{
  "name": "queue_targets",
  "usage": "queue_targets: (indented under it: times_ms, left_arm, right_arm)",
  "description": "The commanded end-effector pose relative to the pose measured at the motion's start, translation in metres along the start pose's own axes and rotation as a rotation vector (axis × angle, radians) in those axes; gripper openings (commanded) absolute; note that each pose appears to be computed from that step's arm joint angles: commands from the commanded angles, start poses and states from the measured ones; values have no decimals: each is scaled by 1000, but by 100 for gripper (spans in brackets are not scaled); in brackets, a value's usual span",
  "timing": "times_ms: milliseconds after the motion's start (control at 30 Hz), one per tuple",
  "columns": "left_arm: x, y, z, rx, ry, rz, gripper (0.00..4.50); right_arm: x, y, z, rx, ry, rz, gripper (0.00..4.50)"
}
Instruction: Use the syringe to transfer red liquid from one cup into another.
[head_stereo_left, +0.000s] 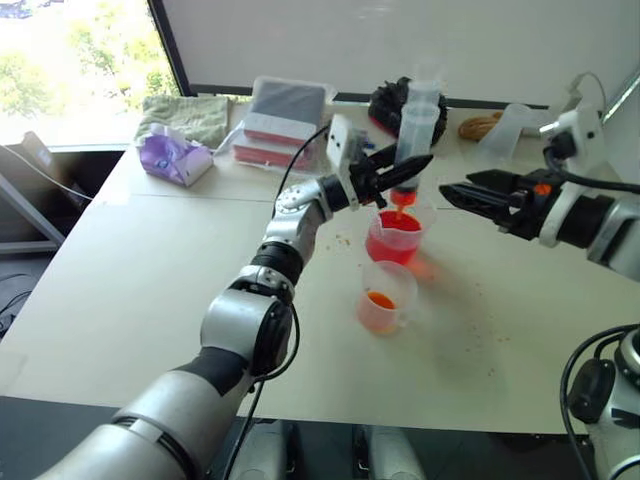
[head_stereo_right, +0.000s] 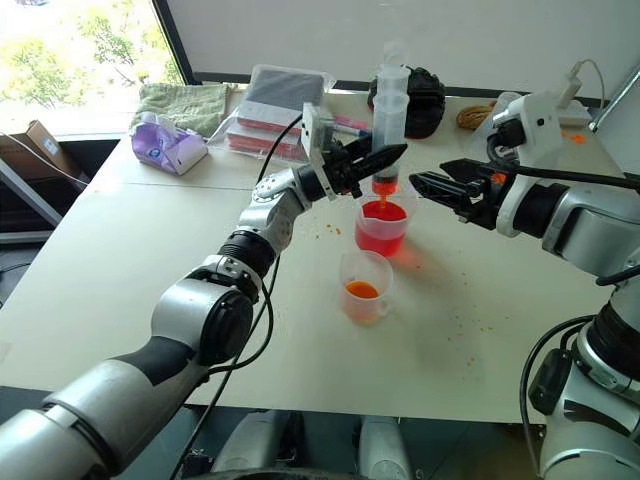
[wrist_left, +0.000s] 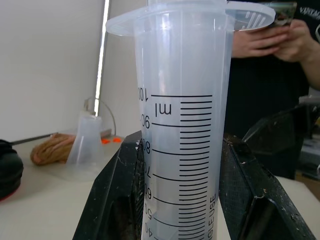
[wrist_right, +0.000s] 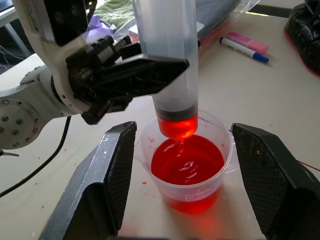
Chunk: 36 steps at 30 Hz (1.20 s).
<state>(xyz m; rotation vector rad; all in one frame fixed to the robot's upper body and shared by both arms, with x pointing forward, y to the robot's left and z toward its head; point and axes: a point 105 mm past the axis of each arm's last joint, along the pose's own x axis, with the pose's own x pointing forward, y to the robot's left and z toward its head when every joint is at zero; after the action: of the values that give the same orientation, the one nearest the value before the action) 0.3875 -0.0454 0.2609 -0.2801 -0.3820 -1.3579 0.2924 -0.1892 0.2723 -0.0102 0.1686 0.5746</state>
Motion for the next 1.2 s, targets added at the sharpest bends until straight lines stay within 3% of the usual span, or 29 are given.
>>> queue_targets:
  times_ms: [33, 233, 400, 600, 800, 1000, 1133, 1200]
  left_arm:
    - [4, -11, 39, 8, -61, -129, 144]
    - [-13, -27, 65, -73, -61, -267, 144]
    - [-19, -61, 61, -165, -35, -384, 144]
    - [-26, -80, 26, -210, 56, -437, 144]
    - [-36, -91, -10, -124, 170, -513, 144]
    - [-40, -89, -23, -71, 201, -544, 144]
    - [-41, -85, -27, -25, 207, -542, 144]
    - [-42, -84, -29, -8, 210, -538, 144]
  right_arm:
    - [-9, -4, 10, -42, -55, -40, 311]
    - [-17, -21, 8, -53, -88, -118, 311]
    - [-30, -37, 6, -52, -90, -189, 311]
    - [-47, -45, 6, -84, -103, -257, 311]
    - [-63, -53, 12, -148, -155, -362, 311]
    - [-58, -24, 18, -104, -141, -152, 311]
    - [-62, -6, 41, -22, -202, 20, 311]
    - [-65, 7, 45, -12, -168, 105, 311]
